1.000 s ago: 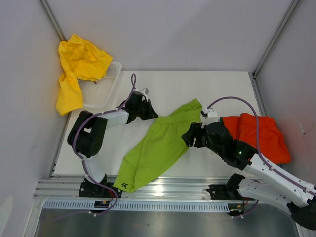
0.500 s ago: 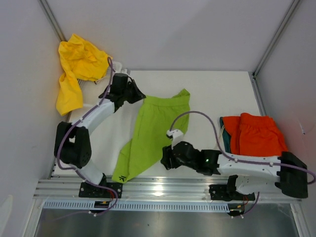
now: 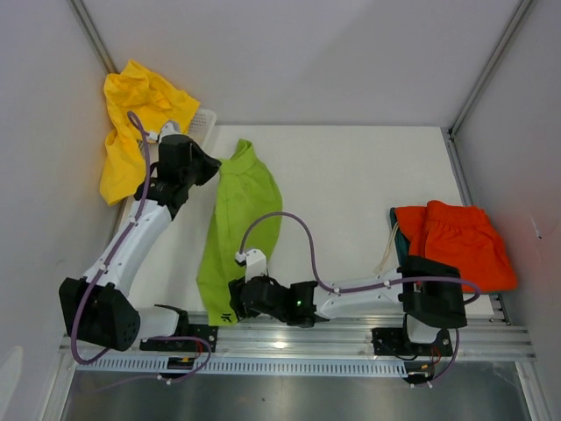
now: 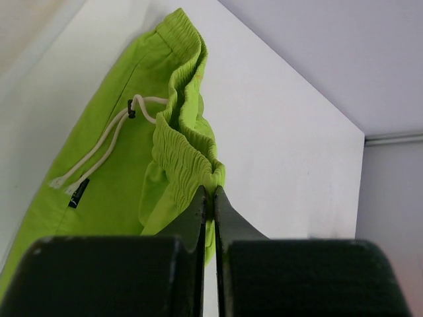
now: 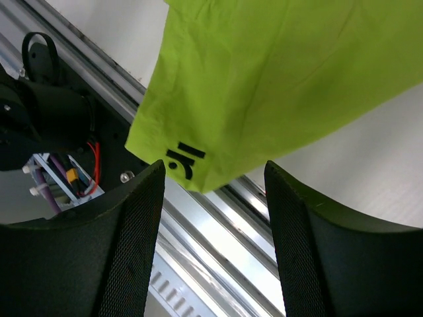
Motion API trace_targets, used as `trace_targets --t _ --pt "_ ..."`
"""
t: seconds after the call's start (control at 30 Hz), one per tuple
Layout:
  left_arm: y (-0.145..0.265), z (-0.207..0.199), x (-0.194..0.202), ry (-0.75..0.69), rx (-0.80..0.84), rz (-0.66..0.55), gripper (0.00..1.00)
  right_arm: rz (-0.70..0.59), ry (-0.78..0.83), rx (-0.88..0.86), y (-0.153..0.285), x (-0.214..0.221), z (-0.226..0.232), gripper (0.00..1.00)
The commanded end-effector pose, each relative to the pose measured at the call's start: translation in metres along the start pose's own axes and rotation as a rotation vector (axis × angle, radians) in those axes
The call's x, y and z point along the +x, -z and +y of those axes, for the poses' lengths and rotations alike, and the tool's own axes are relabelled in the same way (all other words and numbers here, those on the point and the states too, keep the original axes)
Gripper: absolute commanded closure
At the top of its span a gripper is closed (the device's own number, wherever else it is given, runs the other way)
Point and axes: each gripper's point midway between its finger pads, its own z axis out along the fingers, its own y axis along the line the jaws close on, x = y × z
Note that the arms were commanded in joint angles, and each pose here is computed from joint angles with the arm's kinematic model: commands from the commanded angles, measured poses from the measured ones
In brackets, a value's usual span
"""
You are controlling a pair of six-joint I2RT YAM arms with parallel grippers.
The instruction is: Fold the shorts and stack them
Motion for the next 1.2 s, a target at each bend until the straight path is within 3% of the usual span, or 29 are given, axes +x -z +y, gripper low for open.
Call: trace_targets --t 0.0,0.37,0.5,0.6,0.67,0.7,0.8,0.83,0.97,1.03,1.1,1.17 --pt "0.016 0.004 -0.018 0.052 -0.020 -0.070 1.00 -0.086 -0.110 -0.017 -0.013 -0.022 0.030 0.36" --pt "0.025 0.002 -0.034 0.064 0.001 -0.109 1.00 -0.025 -0.178 0.119 -0.033 0.026 0.020 0.41" --pt "0.026 0.002 -0.040 0.056 -0.006 -0.120 1.00 -0.030 -0.188 0.177 -0.029 0.039 0.012 0.51" --pt "0.030 0.000 -0.047 0.061 -0.001 -0.135 1.00 -0.045 -0.192 0.167 -0.036 0.037 0.013 0.53" --pt "0.034 -0.003 -0.049 0.063 0.012 -0.143 1.00 -0.061 -0.194 0.182 -0.043 0.030 0.006 0.63" --pt "0.034 -0.004 -0.049 0.065 0.017 -0.145 1.00 -0.053 -0.188 0.200 -0.045 0.030 0.001 0.78" --pt "0.037 -0.003 -0.055 0.055 0.001 -0.156 1.00 -0.043 -0.161 0.275 -0.041 0.026 -0.020 0.99" --pt "0.041 -0.006 -0.062 0.040 0.003 -0.172 1.00 -0.061 -0.140 0.288 -0.033 0.014 -0.026 1.00" --pt "0.047 -0.005 -0.076 0.023 -0.011 -0.194 1.00 -0.089 0.040 0.410 0.016 -0.022 -0.084 1.00" --pt "0.050 -0.003 -0.081 0.012 -0.018 -0.207 1.00 -0.102 0.073 0.364 0.040 -0.047 -0.093 1.00" --pt "0.052 -0.004 -0.085 0.006 -0.015 -0.220 1.00 -0.035 0.092 0.306 0.041 -0.048 -0.111 1.00" --pt "0.050 -0.001 -0.081 0.003 -0.019 -0.211 1.00 -0.026 0.055 0.279 0.045 -0.049 -0.115 0.84"
